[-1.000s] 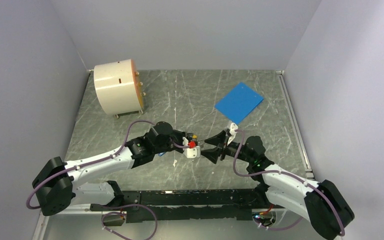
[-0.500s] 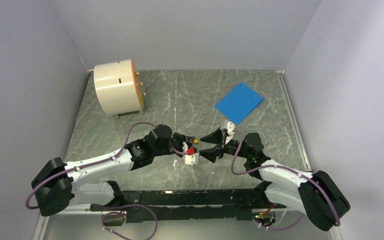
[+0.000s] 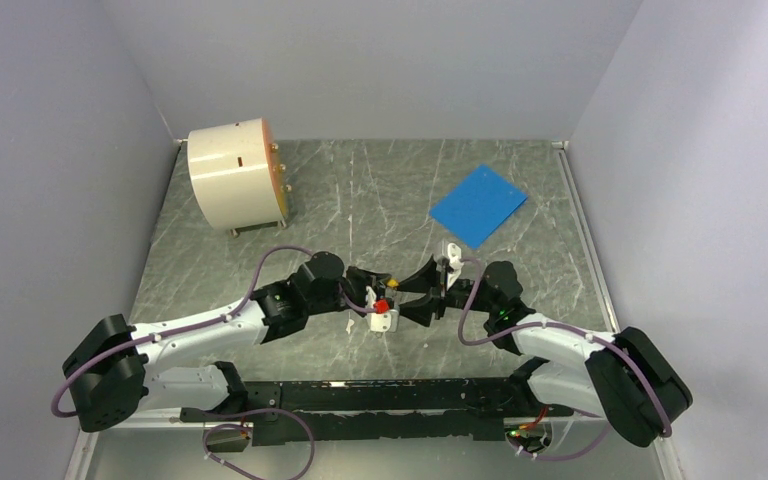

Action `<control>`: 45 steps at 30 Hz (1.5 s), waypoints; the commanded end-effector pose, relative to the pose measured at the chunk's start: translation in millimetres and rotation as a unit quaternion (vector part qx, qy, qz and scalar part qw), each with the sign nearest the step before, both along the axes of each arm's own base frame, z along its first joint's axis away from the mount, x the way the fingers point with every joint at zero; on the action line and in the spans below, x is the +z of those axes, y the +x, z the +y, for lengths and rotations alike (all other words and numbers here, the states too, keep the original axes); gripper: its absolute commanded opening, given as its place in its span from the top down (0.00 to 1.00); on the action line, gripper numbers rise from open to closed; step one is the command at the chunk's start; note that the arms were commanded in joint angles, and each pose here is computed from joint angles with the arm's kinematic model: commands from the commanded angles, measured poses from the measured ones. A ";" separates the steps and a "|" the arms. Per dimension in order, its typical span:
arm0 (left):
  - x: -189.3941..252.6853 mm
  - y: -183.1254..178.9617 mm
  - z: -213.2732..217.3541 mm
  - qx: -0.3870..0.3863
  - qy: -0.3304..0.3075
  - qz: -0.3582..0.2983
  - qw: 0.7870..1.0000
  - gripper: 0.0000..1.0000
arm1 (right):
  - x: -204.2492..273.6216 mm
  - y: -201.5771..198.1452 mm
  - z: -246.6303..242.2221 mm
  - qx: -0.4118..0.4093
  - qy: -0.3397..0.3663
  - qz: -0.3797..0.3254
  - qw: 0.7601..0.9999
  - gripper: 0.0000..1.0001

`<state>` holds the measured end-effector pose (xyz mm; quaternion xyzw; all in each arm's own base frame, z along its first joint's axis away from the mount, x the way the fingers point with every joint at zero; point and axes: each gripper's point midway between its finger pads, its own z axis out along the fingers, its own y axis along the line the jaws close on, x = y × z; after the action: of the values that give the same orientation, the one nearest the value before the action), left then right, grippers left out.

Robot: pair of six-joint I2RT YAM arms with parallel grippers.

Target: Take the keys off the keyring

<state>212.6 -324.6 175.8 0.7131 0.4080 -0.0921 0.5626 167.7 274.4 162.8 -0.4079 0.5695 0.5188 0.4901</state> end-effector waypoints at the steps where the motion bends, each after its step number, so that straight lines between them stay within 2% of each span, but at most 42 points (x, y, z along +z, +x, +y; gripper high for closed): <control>1: 25.1 3.8 -5.2 0.001 -0.038 -0.033 0.999 0.98 | 22.5 -3.4 1.9 0.019 0.024 -0.038 0.999 0.43; 8: 28.2 0.1 -6.3 -0.006 -0.045 -0.027 0.999 0.97 | 21.0 -12.2 5.0 0.052 0.026 -0.028 0.998 0.48; 22: 33.8 -3.1 -7.4 -0.012 -0.057 -0.026 0.998 0.97 | 23.9 -14.2 4.6 0.054 0.033 -0.030 0.998 0.58; 25: 33.5 -2.7 -7.4 -0.010 -0.058 -0.027 0.998 0.97 | 23.8 -12.5 3.5 0.044 0.034 -0.029 0.998 0.64; 32: 30.6 -2.6 -7.9 -0.010 -0.056 -0.022 0.998 0.97 | 22.7 -6.1 0.3 0.014 0.033 -0.032 0.999 0.90; 36: 31.7 -3.1 -7.9 -0.009 -0.057 -0.020 0.998 0.97 | 20.2 -0.9 -2.7 -0.009 0.029 -0.033 0.999 0.99; 41: 35.1 -1.4 -4.2 0.001 -0.050 -0.017 0.999 0.97 | 15.5 9.4 -5.9 -0.049 0.012 -0.034 0.998 1.00; 45: 39.6 0.0 1.3 0.019 -0.041 -0.001 0.999 0.97 | 6.3 21.5 -5.5 -0.102 -0.029 -0.038 0.994 1.00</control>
<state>210.9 -323.1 183.3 0.7020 0.4106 -0.0964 0.5739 172.1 269.2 168.7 -0.3881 0.5811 0.4931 0.5181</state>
